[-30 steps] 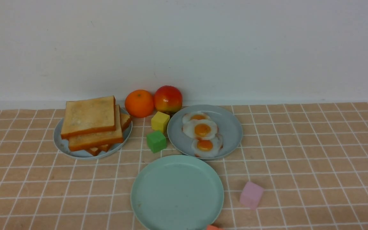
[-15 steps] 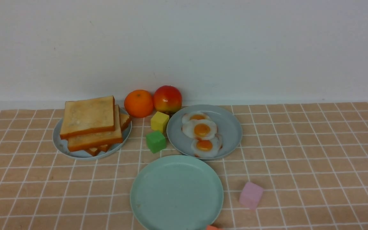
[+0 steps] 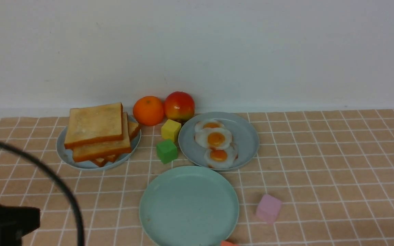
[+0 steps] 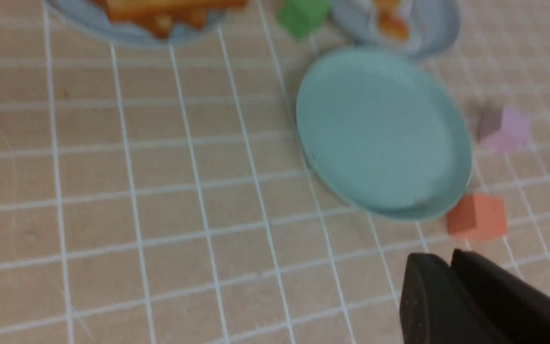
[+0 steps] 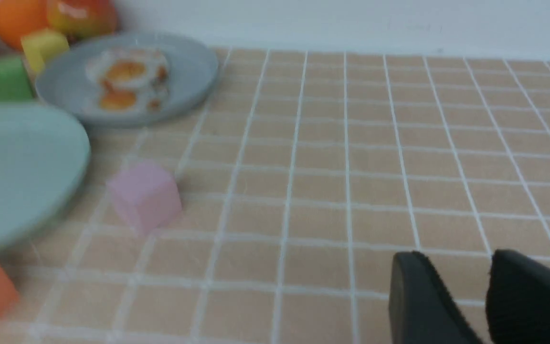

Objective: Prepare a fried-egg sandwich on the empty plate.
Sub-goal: Use the left arm to grab a slice of bread

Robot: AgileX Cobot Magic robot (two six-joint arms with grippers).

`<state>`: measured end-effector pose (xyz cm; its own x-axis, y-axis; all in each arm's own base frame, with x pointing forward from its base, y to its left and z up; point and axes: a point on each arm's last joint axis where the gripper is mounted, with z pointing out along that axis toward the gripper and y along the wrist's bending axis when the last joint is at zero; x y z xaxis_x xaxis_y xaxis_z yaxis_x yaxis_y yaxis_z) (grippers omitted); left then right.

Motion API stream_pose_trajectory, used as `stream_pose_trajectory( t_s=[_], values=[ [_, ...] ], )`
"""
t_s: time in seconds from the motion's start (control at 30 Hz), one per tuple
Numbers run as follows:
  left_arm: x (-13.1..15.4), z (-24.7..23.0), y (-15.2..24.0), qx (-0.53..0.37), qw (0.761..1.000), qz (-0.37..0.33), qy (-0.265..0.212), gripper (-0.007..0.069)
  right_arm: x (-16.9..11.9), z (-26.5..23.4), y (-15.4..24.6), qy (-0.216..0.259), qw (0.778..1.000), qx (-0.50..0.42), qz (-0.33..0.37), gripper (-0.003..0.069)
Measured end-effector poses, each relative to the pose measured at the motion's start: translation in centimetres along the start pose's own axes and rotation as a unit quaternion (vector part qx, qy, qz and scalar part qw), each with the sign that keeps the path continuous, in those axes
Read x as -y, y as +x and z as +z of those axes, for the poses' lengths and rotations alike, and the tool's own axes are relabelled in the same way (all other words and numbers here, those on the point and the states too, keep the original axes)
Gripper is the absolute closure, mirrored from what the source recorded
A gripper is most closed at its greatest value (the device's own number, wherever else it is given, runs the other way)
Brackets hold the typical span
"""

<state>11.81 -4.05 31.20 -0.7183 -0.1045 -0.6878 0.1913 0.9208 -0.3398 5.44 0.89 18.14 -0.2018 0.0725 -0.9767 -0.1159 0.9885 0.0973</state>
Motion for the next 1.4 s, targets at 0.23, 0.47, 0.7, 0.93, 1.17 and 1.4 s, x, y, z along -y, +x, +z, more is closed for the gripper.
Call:
stream_pose_trajectory(
  t_s=[0.23, 0.47, 0.7, 0.93, 1.17, 1.4],
  values=[
    [2.0, 3.0, -1.4, -0.074, 0.989, 0.125, 0.039, 0.0557, -0.2, -0.1, -1.4, -0.03, 0.973, 0.07, 0.218, 0.0419],
    [3.2, 8.1, -6.6, -0.095, 0.977, 0.192, 0.011, 0.0561, -1.9, -1.6, -5.1, -0.083, 0.969, 0.017, 0.232, 0.0531],
    [2.1, 15.5, -12.2, -0.148, 0.945, 0.285, -0.06, 0.0638, -3.8, -3.4, -14.0, -0.118, 0.981, -0.156, 0.004, 0.0667],
    [-2.2, 19.0, -15.6, -0.161, 0.92, 0.348, -0.075, 0.0638, -3.9, -3.7, -16.8, -0.119, 0.974, -0.19, -0.042, 0.0668],
    [-6.7, 22.6, -16.1, -0.192, 0.876, 0.44, -0.037, 0.0594, -3.9, -3.6, -16.9, -0.119, 0.974, -0.19, -0.043, 0.0663],
    [-7.6, 25.0, -15.8, -0.174, 0.865, 0.468, -0.041, 0.0336, -4.0, -3.6, -17.0, -0.123, 0.974, -0.186, -0.039, 0.0658]
  ],
)
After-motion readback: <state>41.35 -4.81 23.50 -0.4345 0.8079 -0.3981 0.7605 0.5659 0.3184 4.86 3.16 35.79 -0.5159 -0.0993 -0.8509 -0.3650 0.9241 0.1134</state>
